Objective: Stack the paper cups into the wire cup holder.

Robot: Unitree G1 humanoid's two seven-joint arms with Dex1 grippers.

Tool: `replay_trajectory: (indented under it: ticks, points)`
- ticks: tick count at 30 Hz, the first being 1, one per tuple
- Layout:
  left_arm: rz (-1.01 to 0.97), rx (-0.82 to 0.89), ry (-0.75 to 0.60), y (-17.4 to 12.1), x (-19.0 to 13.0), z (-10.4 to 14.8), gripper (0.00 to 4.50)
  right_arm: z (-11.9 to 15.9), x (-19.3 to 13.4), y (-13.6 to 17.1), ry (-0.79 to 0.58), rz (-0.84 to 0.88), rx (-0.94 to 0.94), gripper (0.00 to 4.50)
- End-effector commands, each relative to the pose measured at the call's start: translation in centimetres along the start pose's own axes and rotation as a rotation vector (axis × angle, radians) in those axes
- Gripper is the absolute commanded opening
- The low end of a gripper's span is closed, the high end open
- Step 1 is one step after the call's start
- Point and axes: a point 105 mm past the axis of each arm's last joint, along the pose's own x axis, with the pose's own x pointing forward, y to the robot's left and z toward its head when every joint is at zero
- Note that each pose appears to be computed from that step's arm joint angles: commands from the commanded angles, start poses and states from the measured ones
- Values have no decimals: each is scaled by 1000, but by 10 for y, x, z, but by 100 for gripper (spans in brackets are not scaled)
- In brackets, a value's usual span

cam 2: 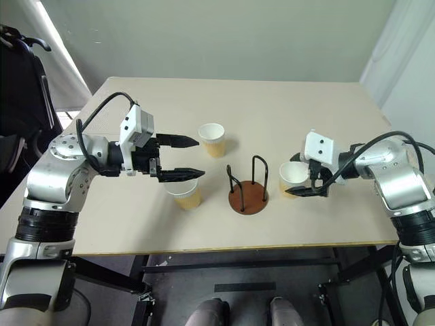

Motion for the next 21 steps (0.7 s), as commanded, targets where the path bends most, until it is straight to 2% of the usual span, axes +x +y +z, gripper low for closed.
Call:
replay_trajectory:
  ticks: [1, 8, 9, 11, 13, 21]
  points:
    - [-13, 32, -50, 0, -5, 18, 450, 1, 0, -5, 47, -10, -107, 445]
    - [-51, 56, -23, -3, -12, 19, 450, -13, 13, -5, 124, 49, -180, 445]
    - [-51, 59, -18, -3, -13, 19, 450, -15, 14, -4, 132, 64, -183, 429]
    - [-51, 64, -4, -3, -15, 17, 450, -17, 15, -3, 140, 82, -188, 383]
    - [-52, 68, 6, -2, -16, 16, 450, -16, 15, -5, 139, 92, -191, 315]
    - [-57, 77, 32, 0, -18, 14, 450, -7, 7, -3, 112, 154, -163, 21]
